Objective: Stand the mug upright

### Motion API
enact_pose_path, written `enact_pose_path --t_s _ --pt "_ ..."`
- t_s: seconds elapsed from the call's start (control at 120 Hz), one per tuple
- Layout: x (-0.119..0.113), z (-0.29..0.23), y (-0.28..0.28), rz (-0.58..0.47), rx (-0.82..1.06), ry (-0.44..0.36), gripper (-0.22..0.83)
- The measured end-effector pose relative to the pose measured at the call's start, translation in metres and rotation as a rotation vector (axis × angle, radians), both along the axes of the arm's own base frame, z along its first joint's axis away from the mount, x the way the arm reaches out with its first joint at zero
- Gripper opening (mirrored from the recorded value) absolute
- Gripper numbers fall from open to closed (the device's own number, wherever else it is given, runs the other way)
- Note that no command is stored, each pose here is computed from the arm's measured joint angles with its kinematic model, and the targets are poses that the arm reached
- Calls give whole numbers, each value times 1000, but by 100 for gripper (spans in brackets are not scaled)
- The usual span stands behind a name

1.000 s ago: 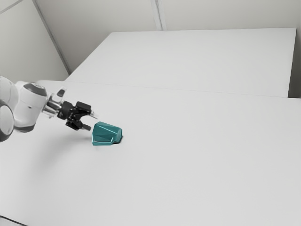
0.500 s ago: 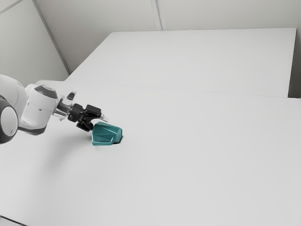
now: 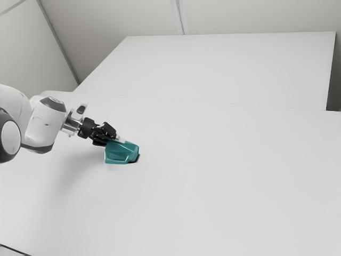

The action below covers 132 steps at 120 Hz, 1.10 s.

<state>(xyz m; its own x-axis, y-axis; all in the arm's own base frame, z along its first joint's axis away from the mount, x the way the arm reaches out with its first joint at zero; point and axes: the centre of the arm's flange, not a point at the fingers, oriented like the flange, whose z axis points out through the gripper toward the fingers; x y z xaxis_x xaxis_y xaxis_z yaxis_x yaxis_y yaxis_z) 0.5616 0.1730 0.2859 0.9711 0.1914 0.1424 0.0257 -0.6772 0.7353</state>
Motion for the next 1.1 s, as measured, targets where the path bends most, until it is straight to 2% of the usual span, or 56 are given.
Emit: enact_pose_path --t_s 0.225,0.433,0.608,0.783,0.867,1.1 --pt "4 3 -16 4 -84 -18 -11" --pt "18 33 -35 -28 -118 -74 -15" --pt "45 85 -43 -205 134 -91 -16" --pt "55 91 -41 -353 470 -20 -16" --pt "58 83 -35 -373 590 13 -16" --pt "67 62 -26 -344 798 46 -16"
